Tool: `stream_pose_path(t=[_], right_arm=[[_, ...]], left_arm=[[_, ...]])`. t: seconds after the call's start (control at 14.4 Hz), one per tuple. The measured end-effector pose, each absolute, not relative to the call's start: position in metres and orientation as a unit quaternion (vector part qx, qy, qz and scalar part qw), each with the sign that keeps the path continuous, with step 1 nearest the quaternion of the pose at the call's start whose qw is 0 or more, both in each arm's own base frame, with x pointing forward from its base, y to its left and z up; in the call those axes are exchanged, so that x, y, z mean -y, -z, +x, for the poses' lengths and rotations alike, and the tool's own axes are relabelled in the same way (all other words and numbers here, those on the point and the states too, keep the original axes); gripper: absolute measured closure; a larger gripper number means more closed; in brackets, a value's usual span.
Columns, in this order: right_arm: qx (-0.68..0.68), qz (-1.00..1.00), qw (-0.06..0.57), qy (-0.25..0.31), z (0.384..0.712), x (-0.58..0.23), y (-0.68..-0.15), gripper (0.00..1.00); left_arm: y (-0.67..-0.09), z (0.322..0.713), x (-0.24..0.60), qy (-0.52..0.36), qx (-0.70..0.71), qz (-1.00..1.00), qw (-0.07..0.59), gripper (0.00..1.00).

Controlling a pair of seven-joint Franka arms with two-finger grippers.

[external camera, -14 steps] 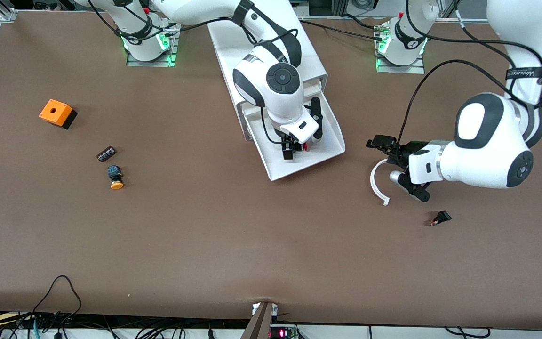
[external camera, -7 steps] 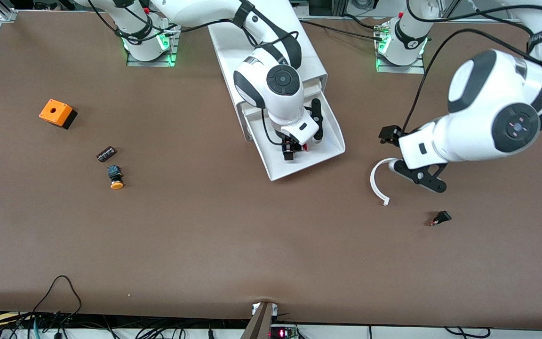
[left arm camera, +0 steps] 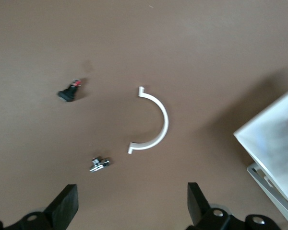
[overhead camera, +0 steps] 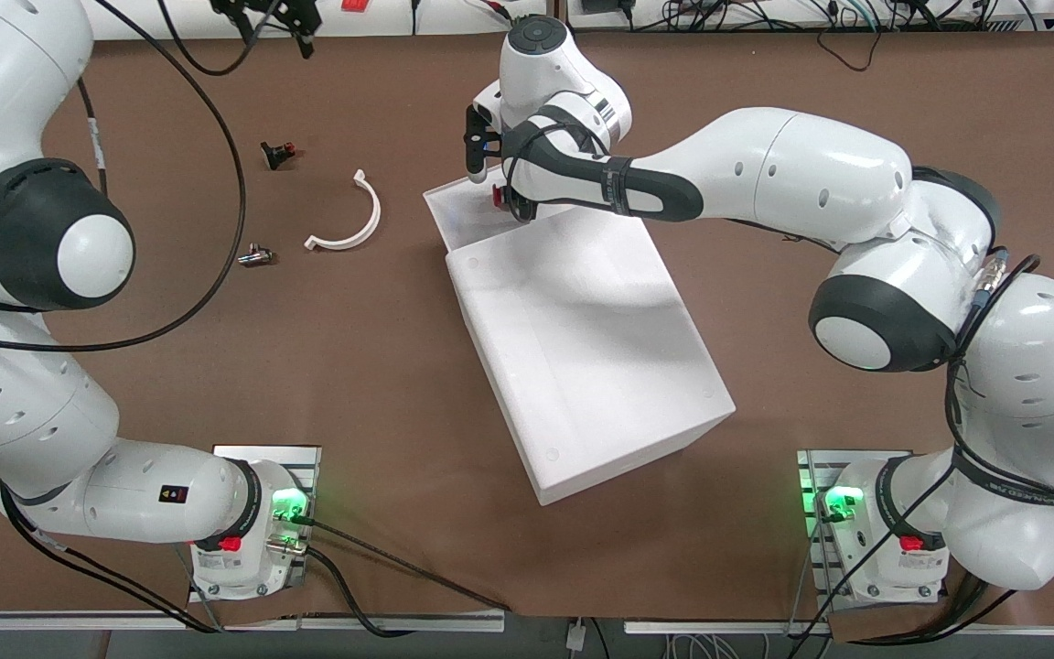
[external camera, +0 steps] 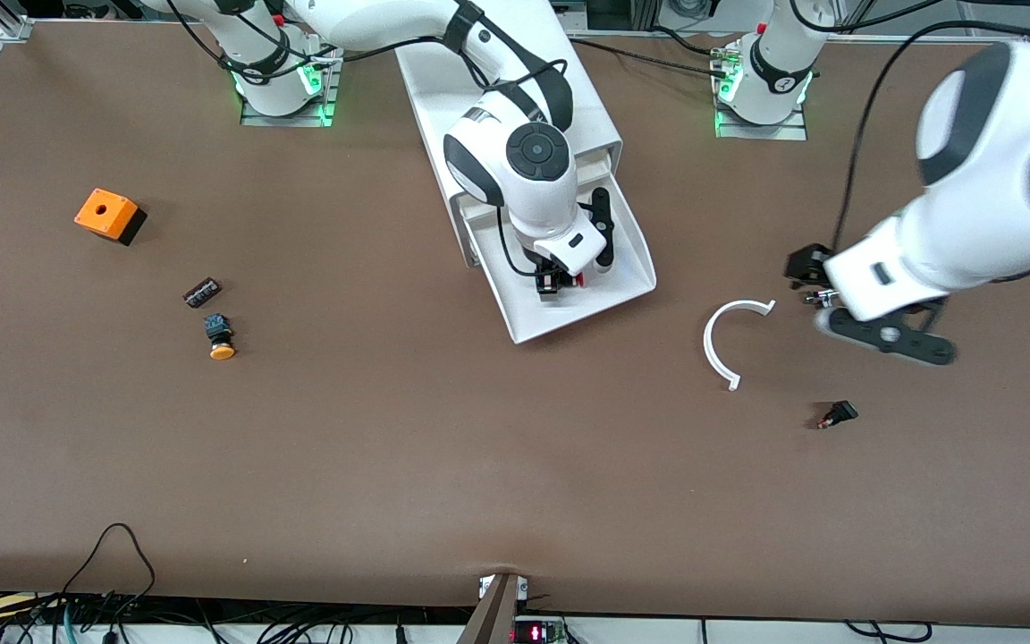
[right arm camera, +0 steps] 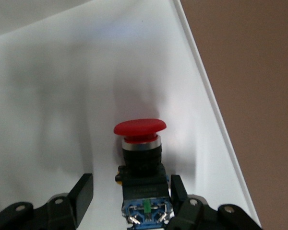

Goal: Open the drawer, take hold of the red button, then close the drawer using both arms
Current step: 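Lift the red button out of the drawer with the right gripper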

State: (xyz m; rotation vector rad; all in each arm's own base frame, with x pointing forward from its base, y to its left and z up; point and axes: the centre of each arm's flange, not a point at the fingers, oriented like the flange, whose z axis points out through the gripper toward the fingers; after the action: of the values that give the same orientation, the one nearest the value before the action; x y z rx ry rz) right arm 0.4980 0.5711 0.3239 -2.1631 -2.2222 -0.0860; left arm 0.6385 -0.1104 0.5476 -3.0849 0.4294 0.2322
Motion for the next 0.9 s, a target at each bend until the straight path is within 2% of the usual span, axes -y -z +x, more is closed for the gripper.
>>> stream_pose_path(t=[0.07,0.21,0.28,0.62,0.69,0.9], right_arm=[[0.717,-0.696,0.016,0.028,0.498,-0.571,-0.324,0.33],[0.718,-0.695,0.014,0.029,0.499,-0.571,-0.324,0.37],[0.719,-0.694,0.011,0.032,0.499,-0.571,-0.324,0.43],[0.720,-0.693,0.009,0.037,0.500,-0.572,-0.326,0.52],[0.720,-0.693,0.008,0.037,0.500,-0.572,-0.326,0.57],[0.721,-0.692,0.006,0.039,0.500,-0.572,-0.326,0.58]], left_arm=[[-0.551,0.640,0.101,-0.071,-0.130,-0.989,0.008,0.00],[-0.558,0.640,0.096,-0.065,-0.121,-0.991,0.009,0.00],[-0.562,0.639,0.097,-0.062,-0.107,-0.992,0.010,0.00],[-0.575,0.633,0.102,-0.052,-0.037,-0.998,0.014,0.00],[-0.575,0.633,0.101,-0.052,-0.034,-0.998,0.014,0.00],[-0.575,0.633,0.095,-0.053,-0.027,-0.998,0.015,0.00]])
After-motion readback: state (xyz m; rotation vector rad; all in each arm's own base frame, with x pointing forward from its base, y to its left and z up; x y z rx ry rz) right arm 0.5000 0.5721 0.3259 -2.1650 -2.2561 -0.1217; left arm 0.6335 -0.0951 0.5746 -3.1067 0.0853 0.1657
